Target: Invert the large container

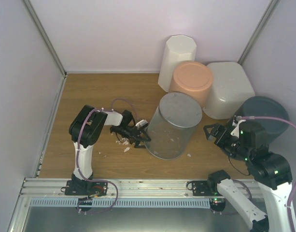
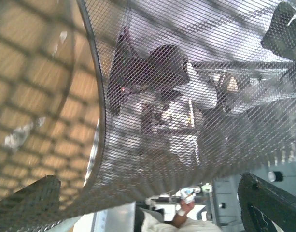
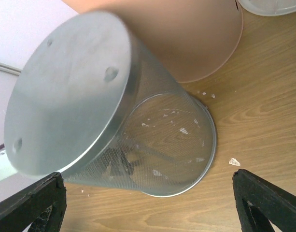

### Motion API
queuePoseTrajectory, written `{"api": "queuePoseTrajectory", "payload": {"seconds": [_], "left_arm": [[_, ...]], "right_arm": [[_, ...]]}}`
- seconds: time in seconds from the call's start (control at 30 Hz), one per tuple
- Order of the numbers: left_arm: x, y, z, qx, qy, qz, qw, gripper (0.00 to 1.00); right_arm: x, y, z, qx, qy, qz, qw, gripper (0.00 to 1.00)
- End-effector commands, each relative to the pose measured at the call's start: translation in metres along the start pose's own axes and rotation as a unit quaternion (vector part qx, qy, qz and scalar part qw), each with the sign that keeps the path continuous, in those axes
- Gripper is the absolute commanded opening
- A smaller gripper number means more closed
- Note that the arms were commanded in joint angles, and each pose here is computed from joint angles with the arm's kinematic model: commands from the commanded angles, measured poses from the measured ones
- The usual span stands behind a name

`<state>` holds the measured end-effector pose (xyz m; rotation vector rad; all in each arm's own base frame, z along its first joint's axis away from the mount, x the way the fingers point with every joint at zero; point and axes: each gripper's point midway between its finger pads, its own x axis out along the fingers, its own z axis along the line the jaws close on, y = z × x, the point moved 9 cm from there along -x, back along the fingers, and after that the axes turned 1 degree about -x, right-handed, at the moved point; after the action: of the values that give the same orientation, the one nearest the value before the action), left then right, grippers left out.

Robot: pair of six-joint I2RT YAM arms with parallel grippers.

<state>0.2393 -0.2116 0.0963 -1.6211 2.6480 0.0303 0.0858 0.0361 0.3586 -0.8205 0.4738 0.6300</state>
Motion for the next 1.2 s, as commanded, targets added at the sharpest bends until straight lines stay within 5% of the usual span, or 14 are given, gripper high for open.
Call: {"api": "queuePoseTrajectory", "payload": {"seconds": [0.0,0.17,0.53,0.77,0.9,1.17], "left_arm": [[0.002,-0.013,-0.019,0.046,-0.025,0.014,0.999,0.99],[0.0,-0.014,-0.007,0.043,-0.13,0.043,0.99,0.99],[-0.006,-0.012,0.02,0.046,-0.197,0.122,0.972,0.99],[-0.032,-0.051,-0.008,0.222,-0.433,0.087,0.869,0.99],[-0.027,-0.057,-0.03,0.27,-0.452,0.059,0.848,0.99],[0.019,-0.06,-0.044,0.297,-0.408,0.079,0.86,0.99]], "right_arm": [[-0.001,0.002,-0.004,0.003,0.011,-0.003,1.0,0.93],[0.002,0.005,-0.007,0.003,0.015,0.0,1.0,0.94],[0.002,0.007,-0.009,0.002,0.013,0.002,1.0,0.95],[-0.002,0.01,-0.014,0.004,0.02,-0.005,1.0,0.95],[0.004,0.01,-0.014,-0.001,0.019,-0.002,1.0,0.96],[0.001,0.007,-0.011,-0.003,0.011,-0.015,1.0,0.96]]}}
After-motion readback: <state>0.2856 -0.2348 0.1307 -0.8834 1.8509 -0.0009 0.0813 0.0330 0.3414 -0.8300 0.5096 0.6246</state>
